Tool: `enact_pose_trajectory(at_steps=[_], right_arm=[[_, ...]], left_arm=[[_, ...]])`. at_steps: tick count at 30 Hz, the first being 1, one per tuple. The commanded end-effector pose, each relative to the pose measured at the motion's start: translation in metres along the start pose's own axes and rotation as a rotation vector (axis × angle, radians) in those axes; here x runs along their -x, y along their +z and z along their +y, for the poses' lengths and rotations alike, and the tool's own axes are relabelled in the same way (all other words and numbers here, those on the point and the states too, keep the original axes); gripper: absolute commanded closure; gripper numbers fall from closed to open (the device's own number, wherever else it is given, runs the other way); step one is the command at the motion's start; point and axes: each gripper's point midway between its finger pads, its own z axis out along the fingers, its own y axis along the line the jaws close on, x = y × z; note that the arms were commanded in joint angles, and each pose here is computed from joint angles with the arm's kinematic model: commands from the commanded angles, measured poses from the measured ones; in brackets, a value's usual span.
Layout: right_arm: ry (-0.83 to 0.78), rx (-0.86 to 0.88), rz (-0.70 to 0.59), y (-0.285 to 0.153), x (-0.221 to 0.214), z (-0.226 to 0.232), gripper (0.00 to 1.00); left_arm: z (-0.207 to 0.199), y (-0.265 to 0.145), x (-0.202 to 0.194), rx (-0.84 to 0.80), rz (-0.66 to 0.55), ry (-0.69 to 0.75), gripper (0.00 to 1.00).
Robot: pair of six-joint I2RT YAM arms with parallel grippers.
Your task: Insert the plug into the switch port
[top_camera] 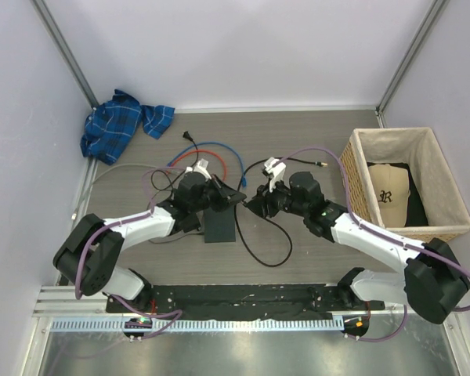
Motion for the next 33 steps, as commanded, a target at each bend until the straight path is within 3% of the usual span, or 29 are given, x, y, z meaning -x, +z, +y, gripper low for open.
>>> enact_pose_trajectory(at_steps=[1, 14, 27, 30, 33], right_arm=[[-0.065, 0.0, -0.169, -0.006, 0.046, 0.005, 0.56], [-0.109, 0.028, -0.071, 0.012, 0.025, 0.001, 0.52], [-0.114, 0.058, -0.052, 0.018, 0.023, 0.004, 0.62], [-0.112, 0.06, -0.052, 0.019, 0.023, 0.005, 0.67], [-0.109, 0.058, -0.049, 0.019, 0.024, 0.005, 0.81]], left_arm=[[-0.007, -0.005, 0.009, -0.012, -0.044, -0.086, 1.0], [-0.015, -0.011, 0.011, -0.054, -0.063, -0.146, 1.0], [-0.019, -0.01, 0.009, -0.08, -0.047, -0.17, 1.0], [-0.02, -0.009, 0.008, -0.081, -0.041, -0.171, 1.0], [-0.02, -0.009, 0.008, -0.082, -0.04, -0.171, 1.0]])
